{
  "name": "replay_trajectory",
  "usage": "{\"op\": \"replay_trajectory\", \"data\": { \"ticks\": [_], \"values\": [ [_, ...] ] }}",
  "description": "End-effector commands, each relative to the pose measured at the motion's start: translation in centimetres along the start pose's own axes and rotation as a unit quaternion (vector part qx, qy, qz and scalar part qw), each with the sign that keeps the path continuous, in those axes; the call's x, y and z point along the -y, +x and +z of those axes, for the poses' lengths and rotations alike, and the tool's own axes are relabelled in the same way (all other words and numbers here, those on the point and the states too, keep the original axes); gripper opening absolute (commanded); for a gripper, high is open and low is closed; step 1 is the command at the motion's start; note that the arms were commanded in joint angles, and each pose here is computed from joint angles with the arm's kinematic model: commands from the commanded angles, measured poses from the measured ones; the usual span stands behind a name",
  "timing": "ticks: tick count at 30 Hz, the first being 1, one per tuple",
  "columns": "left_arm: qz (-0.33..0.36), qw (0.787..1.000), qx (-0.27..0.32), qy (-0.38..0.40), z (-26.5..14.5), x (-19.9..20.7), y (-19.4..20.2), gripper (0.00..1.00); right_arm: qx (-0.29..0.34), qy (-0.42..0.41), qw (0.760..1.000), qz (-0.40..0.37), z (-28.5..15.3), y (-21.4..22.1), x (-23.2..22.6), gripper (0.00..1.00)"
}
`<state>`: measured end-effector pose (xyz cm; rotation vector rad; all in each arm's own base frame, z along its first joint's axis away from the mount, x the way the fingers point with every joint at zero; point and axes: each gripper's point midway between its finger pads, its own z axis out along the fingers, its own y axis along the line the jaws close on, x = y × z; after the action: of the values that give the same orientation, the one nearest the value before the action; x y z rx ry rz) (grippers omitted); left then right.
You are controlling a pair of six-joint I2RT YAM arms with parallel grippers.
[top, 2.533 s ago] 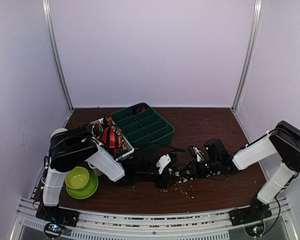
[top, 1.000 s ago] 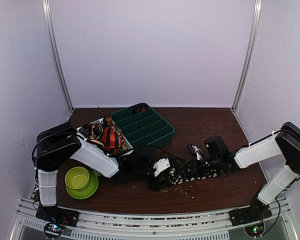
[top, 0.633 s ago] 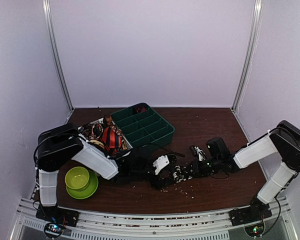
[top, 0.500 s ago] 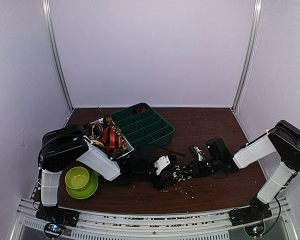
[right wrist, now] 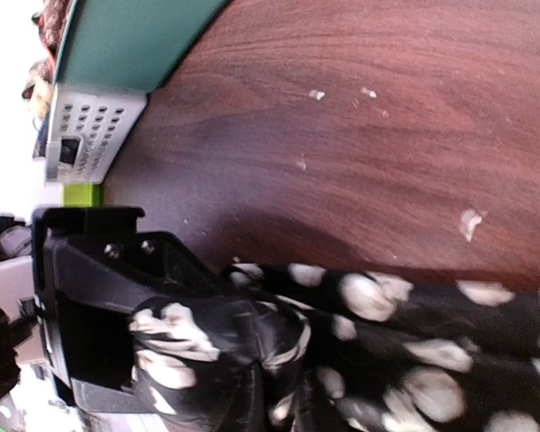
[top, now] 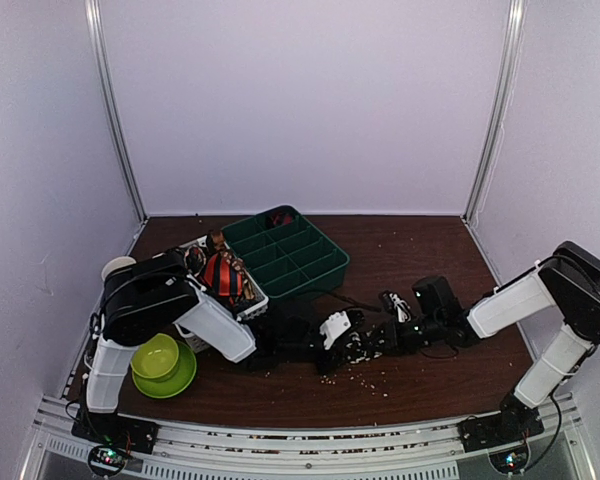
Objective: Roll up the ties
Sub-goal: Roll the tie at the center of the board.
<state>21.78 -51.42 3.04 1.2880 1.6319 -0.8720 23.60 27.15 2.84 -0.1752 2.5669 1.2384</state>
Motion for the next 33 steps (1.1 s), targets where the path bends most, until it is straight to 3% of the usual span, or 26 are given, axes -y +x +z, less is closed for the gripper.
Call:
{"op": "replay_trajectory", "data": {
  "ticks": [1, 4, 9, 13, 19, 23, 33],
  "values": [
    [0.011, 0.999, -0.038, 0.035, -1.3, 1.6, 2.2, 0.3, -0.012, 0.052, 0.998, 0.029, -1.3, 2.3, 2.3, 0.28],
    [0.012, 0.996, -0.073, 0.045, -2.5, 1.6, 3.5, 0.3, 0.013, 0.019, 1.0, 0.019, -2.1, 1.1, 0.0, 0.44],
    [0.007, 0.994, -0.095, 0.049, -3.7, 1.0, 3.4, 0.31, 0.008, -0.006, 1.0, 0.007, -1.8, 0.6, -2.7, 0.54],
    [-0.001, 0.991, -0.12, 0.061, -3.6, 1.3, 3.7, 0.31, 0.006, -0.002, 1.0, -0.002, -1.2, -0.2, -3.3, 0.53],
    [0.001, 0.99, -0.13, 0.06, -4.0, 1.3, 4.2, 0.31, 0.021, 0.04, 0.999, 0.001, -1.1, -1.5, -1.3, 0.5],
    [0.001, 0.99, -0.126, 0.055, -4.1, 1.1, 3.8, 0.31, -0.003, 0.072, 0.997, 0.011, -0.2, -0.3, 1.1, 0.48],
    [-0.033, 0.998, -0.055, 0.01, -5.9, -1.6, -1.1, 0.32, -0.035, 0.102, 0.992, 0.07, 0.2, 4.7, 5.7, 0.45]
  ]
}}
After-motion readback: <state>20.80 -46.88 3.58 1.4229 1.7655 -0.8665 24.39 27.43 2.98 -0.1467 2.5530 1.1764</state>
